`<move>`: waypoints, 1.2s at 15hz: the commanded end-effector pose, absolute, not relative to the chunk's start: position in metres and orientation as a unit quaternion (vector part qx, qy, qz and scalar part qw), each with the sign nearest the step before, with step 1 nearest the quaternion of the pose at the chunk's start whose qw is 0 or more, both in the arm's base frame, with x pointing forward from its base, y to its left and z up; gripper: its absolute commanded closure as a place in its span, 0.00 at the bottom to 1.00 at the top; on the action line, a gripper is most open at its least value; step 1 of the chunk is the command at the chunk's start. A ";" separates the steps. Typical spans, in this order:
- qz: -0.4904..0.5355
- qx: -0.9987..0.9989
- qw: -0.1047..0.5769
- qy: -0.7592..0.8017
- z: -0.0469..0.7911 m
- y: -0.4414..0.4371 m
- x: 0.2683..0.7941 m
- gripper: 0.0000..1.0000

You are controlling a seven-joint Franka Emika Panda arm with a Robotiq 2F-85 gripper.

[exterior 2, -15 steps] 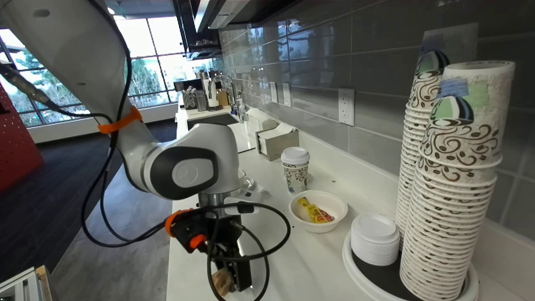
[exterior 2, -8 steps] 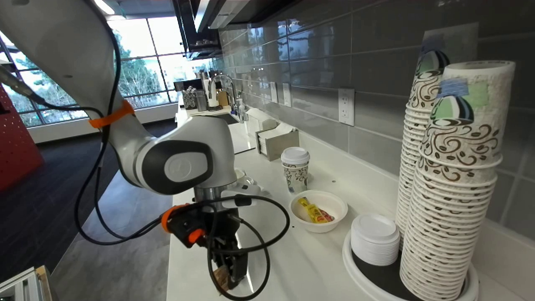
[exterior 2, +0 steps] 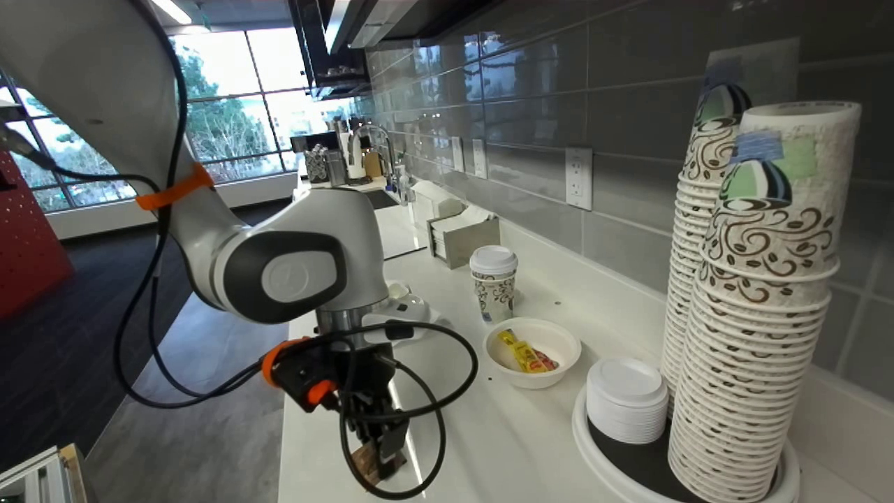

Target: Shift the brown sachet to the bowl

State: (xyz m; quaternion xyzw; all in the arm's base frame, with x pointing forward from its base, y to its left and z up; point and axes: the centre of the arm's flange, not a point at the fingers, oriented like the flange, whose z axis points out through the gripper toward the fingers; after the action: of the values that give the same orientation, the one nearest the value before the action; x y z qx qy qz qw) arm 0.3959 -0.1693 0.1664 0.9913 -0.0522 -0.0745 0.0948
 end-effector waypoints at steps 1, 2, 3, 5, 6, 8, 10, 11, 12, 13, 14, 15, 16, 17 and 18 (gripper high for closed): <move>-0.064 0.993 0.090 -0.042 0.173 -0.160 0.385 0.73; -0.063 0.993 0.090 -0.041 0.174 -0.159 0.384 0.73; -0.061 0.993 0.090 -0.041 0.175 -0.158 0.383 0.74; -0.059 0.993 0.090 -0.040 0.177 -0.157 0.381 0.76; -0.058 0.993 0.090 -0.040 0.177 -0.156 0.381 0.77; -0.058 0.994 0.089 -0.040 0.178 -0.155 0.379 0.78; -0.057 0.994 0.089 -0.039 0.179 -0.153 0.377 0.80; -0.057 0.994 0.089 -0.039 0.180 -0.152 0.377 0.83; -0.056 0.994 0.090 -0.040 0.180 -0.152 0.377 0.85; -0.054 0.994 0.091 -0.040 0.181 -0.151 0.377 0.91; -0.052 0.993 0.093 -0.041 0.183 -0.151 0.377 0.91; -0.050 0.993 0.094 -0.043 0.184 -0.151 0.377 0.96; -0.047 0.993 0.097 -0.046 0.186 -0.151 0.377 0.99; -0.040 0.993 0.099 -0.052 0.188 -0.152 0.377 0.99; -0.031 0.993 0.101 -0.059 0.192 -0.152 0.377 1.00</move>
State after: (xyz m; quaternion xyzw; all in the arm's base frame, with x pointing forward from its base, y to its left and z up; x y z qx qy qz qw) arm 0.3881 -0.1586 0.1778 0.9927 -0.0480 -0.0597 0.0927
